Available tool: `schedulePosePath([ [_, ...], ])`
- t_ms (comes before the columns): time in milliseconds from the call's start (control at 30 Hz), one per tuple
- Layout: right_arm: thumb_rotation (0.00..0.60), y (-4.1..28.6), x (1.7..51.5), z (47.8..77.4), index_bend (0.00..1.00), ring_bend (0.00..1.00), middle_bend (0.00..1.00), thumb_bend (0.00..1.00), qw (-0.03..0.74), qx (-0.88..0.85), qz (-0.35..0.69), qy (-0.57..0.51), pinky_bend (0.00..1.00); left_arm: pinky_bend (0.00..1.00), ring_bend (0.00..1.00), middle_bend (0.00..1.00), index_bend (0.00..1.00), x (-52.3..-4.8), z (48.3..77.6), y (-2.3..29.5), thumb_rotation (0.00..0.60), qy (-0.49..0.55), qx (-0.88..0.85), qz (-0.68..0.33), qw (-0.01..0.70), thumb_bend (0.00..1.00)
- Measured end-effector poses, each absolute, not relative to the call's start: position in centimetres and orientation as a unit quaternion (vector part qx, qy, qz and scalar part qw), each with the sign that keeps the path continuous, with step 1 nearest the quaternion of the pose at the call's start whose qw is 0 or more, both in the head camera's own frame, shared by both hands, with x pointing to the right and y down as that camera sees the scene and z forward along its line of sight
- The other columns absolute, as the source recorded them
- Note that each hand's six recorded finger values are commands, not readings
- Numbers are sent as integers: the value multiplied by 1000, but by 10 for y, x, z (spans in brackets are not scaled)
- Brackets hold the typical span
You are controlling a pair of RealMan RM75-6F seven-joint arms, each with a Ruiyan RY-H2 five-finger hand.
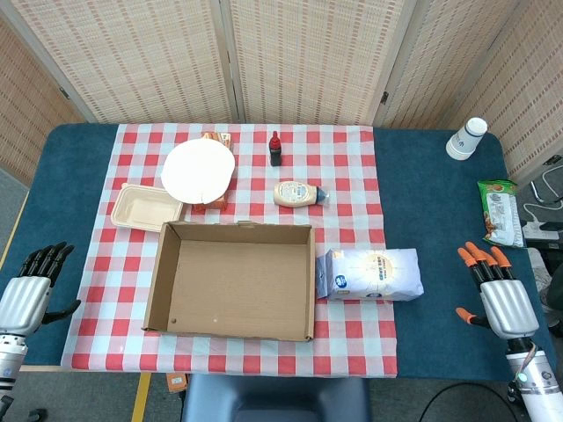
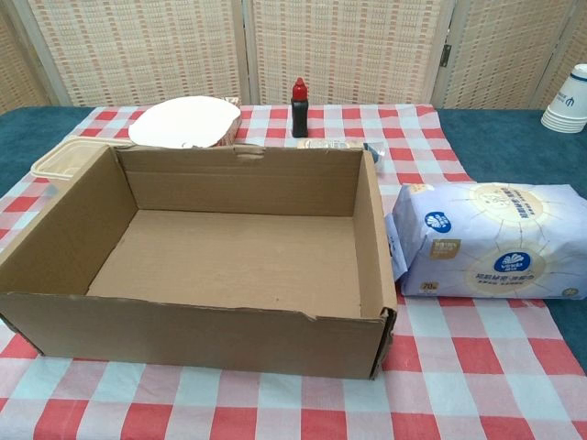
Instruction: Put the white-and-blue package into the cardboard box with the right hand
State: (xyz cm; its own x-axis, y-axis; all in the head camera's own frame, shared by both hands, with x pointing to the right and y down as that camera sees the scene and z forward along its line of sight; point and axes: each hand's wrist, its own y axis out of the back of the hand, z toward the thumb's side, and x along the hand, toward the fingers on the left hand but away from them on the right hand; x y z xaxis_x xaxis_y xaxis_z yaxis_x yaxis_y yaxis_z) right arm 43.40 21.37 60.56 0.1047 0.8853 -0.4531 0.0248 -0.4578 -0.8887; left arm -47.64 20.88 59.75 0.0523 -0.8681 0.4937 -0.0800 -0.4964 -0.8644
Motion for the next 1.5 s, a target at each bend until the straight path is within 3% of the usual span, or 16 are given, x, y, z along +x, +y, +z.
schedulePosePath([
  [667,600,208,420,597,3,0,0,0,382,-642,560,-359,0,73,0,0,0,-477,598,210,600,366,-647,-578,336,209],
  [1000,600,187,374,590,0,0,0,0,335,-687,544,-347,0,73,0,0,0,-476,594,210,600,371,-648,-573,337,211],
  [1500,600,153,297,635,0,0,0,0,306,-728,557,-258,0,73,0,0,0,-477,589,209,600,379,-654,-564,332,210],
])
